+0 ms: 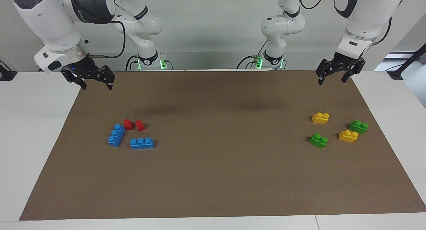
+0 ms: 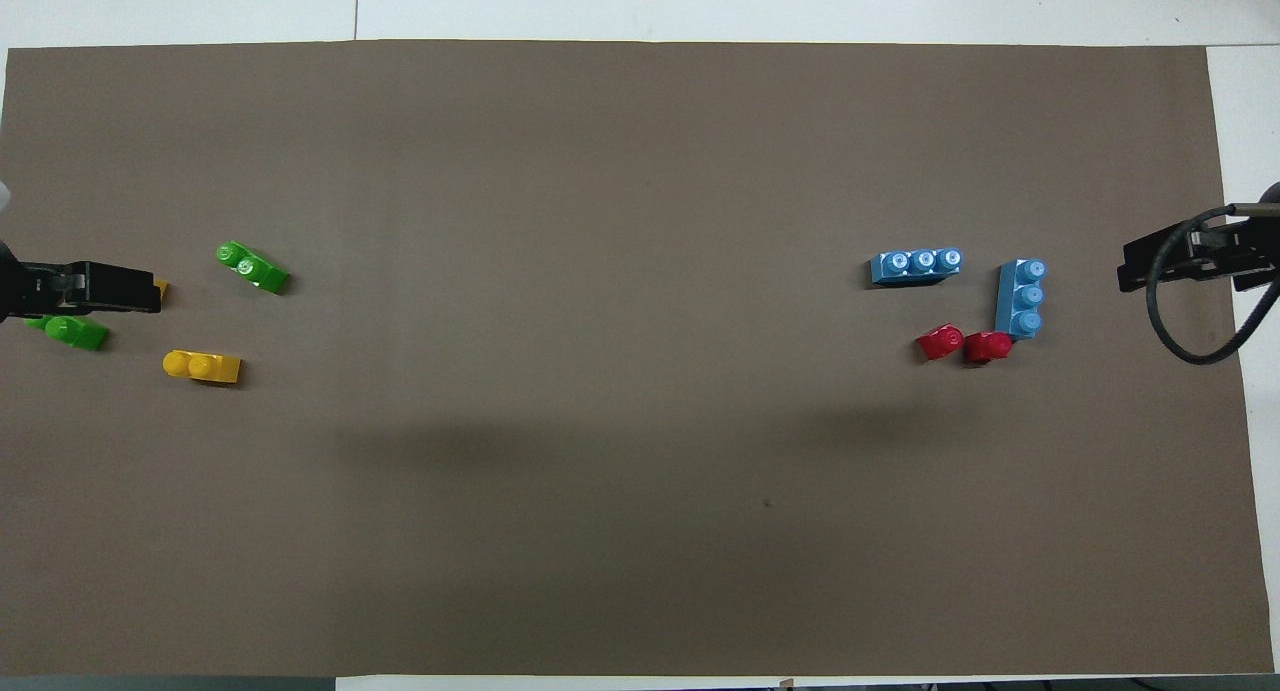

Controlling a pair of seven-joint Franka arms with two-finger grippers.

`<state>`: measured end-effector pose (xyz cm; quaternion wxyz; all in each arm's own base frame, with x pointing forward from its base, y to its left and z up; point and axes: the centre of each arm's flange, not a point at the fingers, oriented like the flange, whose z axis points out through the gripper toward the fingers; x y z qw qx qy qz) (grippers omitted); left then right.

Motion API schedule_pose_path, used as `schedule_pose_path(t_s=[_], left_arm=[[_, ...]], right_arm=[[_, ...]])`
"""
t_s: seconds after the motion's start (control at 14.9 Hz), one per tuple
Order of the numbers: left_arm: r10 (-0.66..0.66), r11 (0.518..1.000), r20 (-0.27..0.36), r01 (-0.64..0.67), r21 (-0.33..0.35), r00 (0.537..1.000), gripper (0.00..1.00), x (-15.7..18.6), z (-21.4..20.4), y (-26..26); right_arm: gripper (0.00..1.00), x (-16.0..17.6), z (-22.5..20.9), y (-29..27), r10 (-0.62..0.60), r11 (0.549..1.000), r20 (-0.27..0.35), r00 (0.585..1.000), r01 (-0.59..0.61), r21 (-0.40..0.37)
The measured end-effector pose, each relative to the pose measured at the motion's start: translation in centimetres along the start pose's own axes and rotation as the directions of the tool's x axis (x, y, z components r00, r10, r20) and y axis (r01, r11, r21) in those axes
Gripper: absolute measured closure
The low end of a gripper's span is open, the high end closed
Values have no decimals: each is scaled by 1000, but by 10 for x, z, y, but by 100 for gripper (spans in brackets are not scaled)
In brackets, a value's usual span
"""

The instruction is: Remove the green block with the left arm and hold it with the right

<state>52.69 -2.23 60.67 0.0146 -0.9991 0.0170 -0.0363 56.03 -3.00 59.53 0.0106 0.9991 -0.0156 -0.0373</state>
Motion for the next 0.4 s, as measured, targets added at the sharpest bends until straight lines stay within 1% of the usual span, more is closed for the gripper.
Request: schedule_pose_path(t_s=[0.4], left_arm=[[2, 1000, 9, -2, 0, 1000, 0, -1, 1, 1]], right_arm=[[0, 0, 0, 3, 5, 1000, 0, 1000, -5, 0]])
